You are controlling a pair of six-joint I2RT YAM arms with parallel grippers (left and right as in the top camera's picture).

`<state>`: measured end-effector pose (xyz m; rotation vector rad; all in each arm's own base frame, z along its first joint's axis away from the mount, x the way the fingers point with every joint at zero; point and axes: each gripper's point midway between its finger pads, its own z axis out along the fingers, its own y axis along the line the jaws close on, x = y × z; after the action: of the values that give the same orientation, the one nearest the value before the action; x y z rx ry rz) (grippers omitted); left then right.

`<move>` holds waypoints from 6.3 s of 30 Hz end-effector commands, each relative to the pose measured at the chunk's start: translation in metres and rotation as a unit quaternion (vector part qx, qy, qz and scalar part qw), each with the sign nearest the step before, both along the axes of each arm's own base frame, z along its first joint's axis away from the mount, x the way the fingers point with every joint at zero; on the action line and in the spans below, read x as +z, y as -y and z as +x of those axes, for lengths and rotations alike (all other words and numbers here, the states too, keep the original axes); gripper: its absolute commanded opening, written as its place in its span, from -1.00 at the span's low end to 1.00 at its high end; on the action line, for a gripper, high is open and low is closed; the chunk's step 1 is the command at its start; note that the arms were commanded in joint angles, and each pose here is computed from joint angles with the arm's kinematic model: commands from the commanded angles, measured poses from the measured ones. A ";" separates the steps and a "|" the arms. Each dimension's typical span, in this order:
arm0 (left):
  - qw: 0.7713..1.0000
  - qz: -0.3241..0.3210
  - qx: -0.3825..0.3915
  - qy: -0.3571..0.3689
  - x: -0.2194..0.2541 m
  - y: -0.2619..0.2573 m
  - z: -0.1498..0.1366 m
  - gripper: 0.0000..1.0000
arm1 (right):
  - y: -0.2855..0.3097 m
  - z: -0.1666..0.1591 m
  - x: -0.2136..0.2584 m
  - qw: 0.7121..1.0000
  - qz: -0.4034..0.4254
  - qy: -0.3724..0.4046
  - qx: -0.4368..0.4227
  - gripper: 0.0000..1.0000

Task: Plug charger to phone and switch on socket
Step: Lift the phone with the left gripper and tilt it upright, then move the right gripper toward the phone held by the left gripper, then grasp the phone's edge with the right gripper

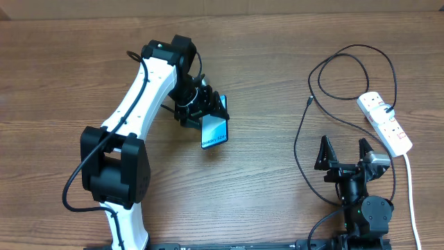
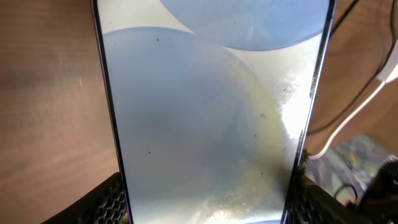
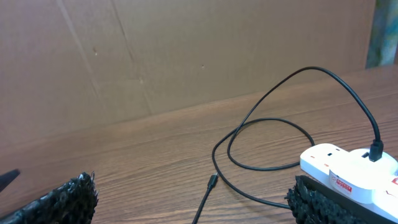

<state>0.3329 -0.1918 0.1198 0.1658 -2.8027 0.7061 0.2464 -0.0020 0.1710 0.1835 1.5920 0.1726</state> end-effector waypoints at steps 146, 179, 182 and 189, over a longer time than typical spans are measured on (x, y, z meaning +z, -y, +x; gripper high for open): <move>0.978 0.046 0.161 0.128 0.060 0.099 0.044 -0.10 | -0.227 0.109 0.009 0.878 0.393 -0.120 0.246 -0.69; 0.981 0.030 0.104 0.161 0.064 0.066 0.064 1.00 | -0.246 0.093 -0.007 0.813 0.470 -0.212 0.273 -0.92; 0.978 0.033 0.125 0.163 0.069 0.043 0.075 1.00 | -0.243 0.094 -0.012 0.772 0.533 -0.244 0.244 -0.92; 0.969 0.036 0.170 0.178 0.095 -0.010 0.085 0.99 | -0.259 0.072 -0.021 0.663 0.610 -0.352 0.254 -0.92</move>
<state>0.4147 -0.1973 0.1733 0.6234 -3.1102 0.6700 0.3288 0.2404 0.1319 0.8435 1.9726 1.5988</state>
